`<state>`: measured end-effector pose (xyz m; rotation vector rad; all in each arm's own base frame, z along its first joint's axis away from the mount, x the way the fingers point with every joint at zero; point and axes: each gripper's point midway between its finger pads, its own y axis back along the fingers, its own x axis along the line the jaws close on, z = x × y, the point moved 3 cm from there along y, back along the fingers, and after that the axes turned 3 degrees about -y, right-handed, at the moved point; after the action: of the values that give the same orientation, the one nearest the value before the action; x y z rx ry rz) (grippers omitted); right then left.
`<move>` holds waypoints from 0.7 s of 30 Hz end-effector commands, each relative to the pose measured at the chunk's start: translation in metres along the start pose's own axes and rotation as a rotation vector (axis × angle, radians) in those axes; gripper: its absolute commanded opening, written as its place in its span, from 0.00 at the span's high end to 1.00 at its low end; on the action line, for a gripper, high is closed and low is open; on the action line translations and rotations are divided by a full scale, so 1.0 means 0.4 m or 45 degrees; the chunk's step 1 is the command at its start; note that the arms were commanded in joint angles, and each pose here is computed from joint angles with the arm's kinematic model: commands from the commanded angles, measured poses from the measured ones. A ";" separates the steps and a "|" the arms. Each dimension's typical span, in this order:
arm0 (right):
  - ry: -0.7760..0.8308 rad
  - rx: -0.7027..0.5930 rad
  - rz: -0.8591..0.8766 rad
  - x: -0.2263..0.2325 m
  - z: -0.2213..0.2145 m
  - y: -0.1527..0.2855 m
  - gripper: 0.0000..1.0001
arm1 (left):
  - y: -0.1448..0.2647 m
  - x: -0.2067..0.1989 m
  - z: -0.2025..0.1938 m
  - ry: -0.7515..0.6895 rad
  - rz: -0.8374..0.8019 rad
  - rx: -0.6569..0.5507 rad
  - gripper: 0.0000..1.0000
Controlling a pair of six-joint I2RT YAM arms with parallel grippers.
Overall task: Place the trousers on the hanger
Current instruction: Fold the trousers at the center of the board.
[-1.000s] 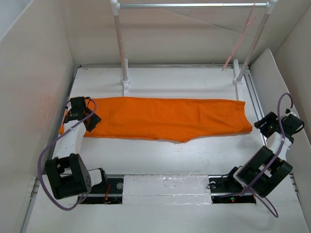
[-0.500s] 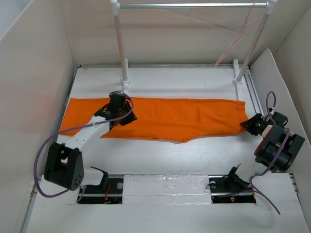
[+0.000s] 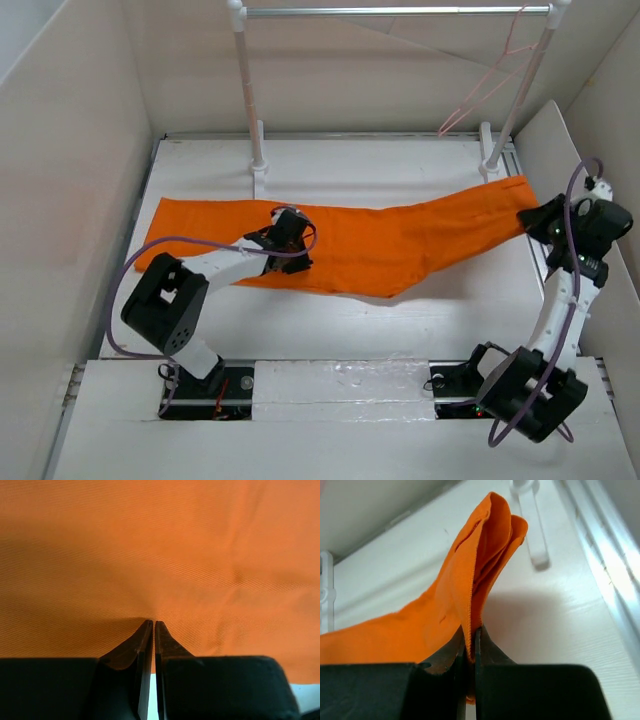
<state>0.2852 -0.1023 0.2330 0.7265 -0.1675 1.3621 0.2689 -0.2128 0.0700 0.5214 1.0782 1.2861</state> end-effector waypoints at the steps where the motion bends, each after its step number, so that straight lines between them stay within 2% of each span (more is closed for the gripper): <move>1: 0.163 -0.125 -0.058 0.051 0.110 0.081 1.00 | -0.004 -0.095 -0.018 -0.042 -0.104 -0.010 0.97; 2: 0.183 -0.100 -0.066 0.066 0.109 0.101 1.00 | -0.005 -0.132 -0.061 -0.094 -0.135 0.023 0.98; 3: 0.249 -0.147 -0.077 0.089 0.154 0.128 1.00 | -0.002 -0.170 -0.069 -0.116 -0.179 0.019 0.97; 7: 0.355 -0.221 -0.069 0.169 0.213 0.192 1.00 | -0.016 -0.286 -0.163 -0.221 -0.274 0.104 0.98; 10: 0.419 -0.259 0.019 0.248 0.245 0.220 1.00 | -0.030 -0.361 -0.220 -0.267 -0.339 0.182 0.99; 11: 0.446 -0.263 0.056 0.276 0.247 0.225 1.00 | -0.044 -0.356 -0.248 -0.288 -0.323 0.212 0.99; 12: 0.460 -0.272 0.080 0.296 0.251 0.231 1.00 | -0.026 -0.407 -0.249 -0.307 -0.382 0.195 0.99; 17: 0.496 -0.320 0.247 0.437 0.273 0.260 1.00 | -0.060 -0.420 -0.330 -0.341 -0.391 0.327 1.00; 18: 0.495 -0.297 0.314 0.507 0.254 0.245 1.00 | -0.064 -0.407 -0.339 -0.340 -0.371 0.344 1.00; 19: 0.496 -0.308 0.319 0.512 0.260 0.251 1.00 | -0.057 -0.411 -0.335 -0.339 -0.381 0.338 1.00; 21: 0.484 -0.270 0.423 0.590 0.225 0.242 1.00 | -0.035 -0.390 -0.320 -0.346 -0.349 0.301 1.00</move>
<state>0.2714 0.0150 0.4148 0.3581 -0.0057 1.6836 0.1875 -0.4027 0.0514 0.6498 1.0317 0.8179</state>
